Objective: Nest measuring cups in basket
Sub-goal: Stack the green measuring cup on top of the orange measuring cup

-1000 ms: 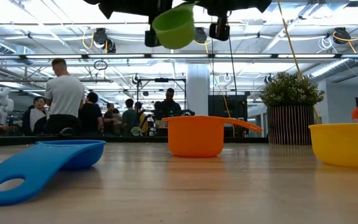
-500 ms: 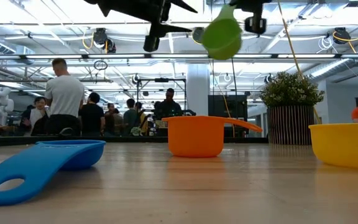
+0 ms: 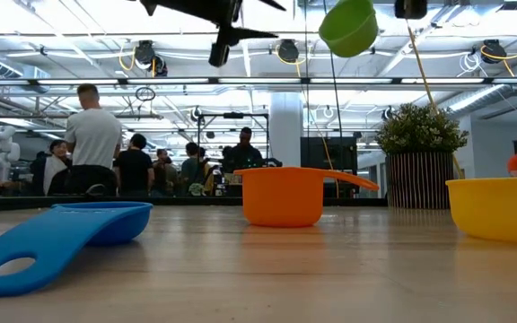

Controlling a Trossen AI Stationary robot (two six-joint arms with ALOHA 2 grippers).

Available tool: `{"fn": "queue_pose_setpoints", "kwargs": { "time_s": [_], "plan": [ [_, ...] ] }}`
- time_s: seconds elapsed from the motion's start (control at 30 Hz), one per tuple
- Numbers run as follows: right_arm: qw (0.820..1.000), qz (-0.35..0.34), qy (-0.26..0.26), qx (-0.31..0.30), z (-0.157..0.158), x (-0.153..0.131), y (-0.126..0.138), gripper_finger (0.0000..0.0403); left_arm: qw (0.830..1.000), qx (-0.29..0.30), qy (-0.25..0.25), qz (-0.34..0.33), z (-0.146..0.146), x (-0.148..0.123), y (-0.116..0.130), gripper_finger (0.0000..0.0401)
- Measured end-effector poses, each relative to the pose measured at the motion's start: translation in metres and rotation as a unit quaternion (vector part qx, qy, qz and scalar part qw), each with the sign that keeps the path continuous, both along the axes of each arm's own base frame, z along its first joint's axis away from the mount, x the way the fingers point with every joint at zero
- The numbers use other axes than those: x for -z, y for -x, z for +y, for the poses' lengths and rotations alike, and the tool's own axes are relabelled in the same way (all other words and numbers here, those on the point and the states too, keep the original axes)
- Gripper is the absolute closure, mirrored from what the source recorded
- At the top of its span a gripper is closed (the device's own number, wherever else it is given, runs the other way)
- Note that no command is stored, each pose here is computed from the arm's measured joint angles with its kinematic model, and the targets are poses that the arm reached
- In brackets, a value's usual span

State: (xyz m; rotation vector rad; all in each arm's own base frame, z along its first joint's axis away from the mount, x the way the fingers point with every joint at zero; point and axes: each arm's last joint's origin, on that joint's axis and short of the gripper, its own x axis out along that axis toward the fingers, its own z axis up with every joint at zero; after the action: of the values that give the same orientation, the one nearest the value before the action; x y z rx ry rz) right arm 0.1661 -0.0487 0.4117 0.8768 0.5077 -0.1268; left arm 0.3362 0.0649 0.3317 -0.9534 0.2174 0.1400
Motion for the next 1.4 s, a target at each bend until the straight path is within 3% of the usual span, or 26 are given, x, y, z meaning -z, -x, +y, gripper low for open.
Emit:
{"fn": "queue_pose_setpoints", "kwargs": {
  "time_s": [0.17,0.47,0.67,0.87,1.1,1.4],
  "plan": [
    [0.997,-0.022,-0.014,0.068,0.014,-0.008,0.005,0.0403,0.998,-0.022,-0.057,-0.023,-0.009,-0.023,0.019,0.0213],
    [0.99,-0.053,-0.021,0.128,0.038,-0.009,-0.011,0.0403,0.985,-0.08,-0.15,-0.006,-0.031,-0.06,0.074,0.0213],
    [0.983,-0.101,-0.05,0.148,0.05,0.012,-0.039,0.0403,0.985,-0.062,-0.149,0.054,-0.045,-0.057,0.097,0.0213],
    [0.966,-0.166,-0.104,0.168,0.069,0.047,-0.062,0.0403,0.983,-0.034,-0.152,0.102,-0.059,-0.049,0.103,0.0213],
    [0.953,-0.172,-0.137,0.21,0.098,0.09,-0.062,0.0403,0.981,-0.027,-0.142,0.131,-0.068,-0.043,0.104,0.0213],
    [0.945,-0.166,-0.158,0.234,0.135,0.119,-0.061,0.0403,0.981,-0.041,-0.133,0.133,-0.072,-0.042,0.106,0.0213]
  ]
}}
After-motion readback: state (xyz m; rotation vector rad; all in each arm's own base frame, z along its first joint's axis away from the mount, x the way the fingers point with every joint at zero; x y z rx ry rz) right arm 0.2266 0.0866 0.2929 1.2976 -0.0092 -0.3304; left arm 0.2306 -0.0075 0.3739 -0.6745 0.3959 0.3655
